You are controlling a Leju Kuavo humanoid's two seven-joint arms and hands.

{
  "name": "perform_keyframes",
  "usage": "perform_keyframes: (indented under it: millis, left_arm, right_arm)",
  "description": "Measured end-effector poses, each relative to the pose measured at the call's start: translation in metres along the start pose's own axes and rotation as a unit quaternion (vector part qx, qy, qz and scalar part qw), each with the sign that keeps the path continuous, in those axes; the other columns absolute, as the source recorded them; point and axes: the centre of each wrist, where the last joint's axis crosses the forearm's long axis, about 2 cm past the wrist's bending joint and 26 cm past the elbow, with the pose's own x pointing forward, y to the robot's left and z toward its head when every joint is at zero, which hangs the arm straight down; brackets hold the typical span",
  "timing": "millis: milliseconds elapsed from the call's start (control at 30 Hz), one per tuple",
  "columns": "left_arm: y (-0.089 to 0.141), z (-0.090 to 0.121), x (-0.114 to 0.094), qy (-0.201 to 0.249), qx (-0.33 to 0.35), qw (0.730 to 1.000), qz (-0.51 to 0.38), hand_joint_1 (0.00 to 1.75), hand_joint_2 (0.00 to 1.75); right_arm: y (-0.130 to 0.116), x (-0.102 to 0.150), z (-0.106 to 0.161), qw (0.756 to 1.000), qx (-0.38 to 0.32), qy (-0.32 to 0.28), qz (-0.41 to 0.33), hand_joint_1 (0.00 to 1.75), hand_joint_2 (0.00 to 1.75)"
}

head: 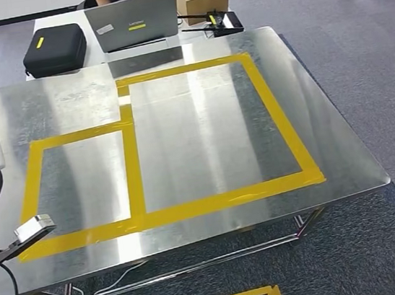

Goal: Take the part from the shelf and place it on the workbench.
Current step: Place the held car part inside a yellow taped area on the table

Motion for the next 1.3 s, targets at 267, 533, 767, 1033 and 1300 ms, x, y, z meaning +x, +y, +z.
perform_keyframes:
  millis: [267, 533, 767, 1033, 1300]
  left_arm:
    - [-0.015, -0.012, 0.012, -0.009, -0.054, 0.998, -0.006, 1.75, 1.75]
    - [-0.039, -0.030, 0.028, -0.025, -0.173, 0.984, -0.019, 1.75, 1.75]
    - [-0.047, -0.042, 0.035, -0.034, -0.232, 0.972, -0.018, 1.75, 1.75]
    - [-0.049, -0.049, 0.041, -0.043, -0.255, 0.966, -0.016, 1.75, 1.75]
    - [-0.051, -0.048, 0.047, -0.055, -0.254, 0.966, -0.011, 1.75, 1.75]
  right_arm:
    - [0.002, 0.002, -0.001, 1.000, 0.000, 0.001, 0.018, 0.00, 0.00]
    - [0.001, 0.011, -0.006, 0.999, -0.001, -0.008, 0.039, 0.00, 0.00]
    - [0.004, 0.011, -0.009, 0.999, 0.004, -0.006, 0.041, 0.00, 0.00]
    - [0.006, 0.011, -0.010, 0.999, 0.003, -0.003, 0.037, 0.00, 0.00]
    - [0.008, 0.011, -0.010, 0.999, 0.006, -0.003, 0.034, 0.00, 0.00]
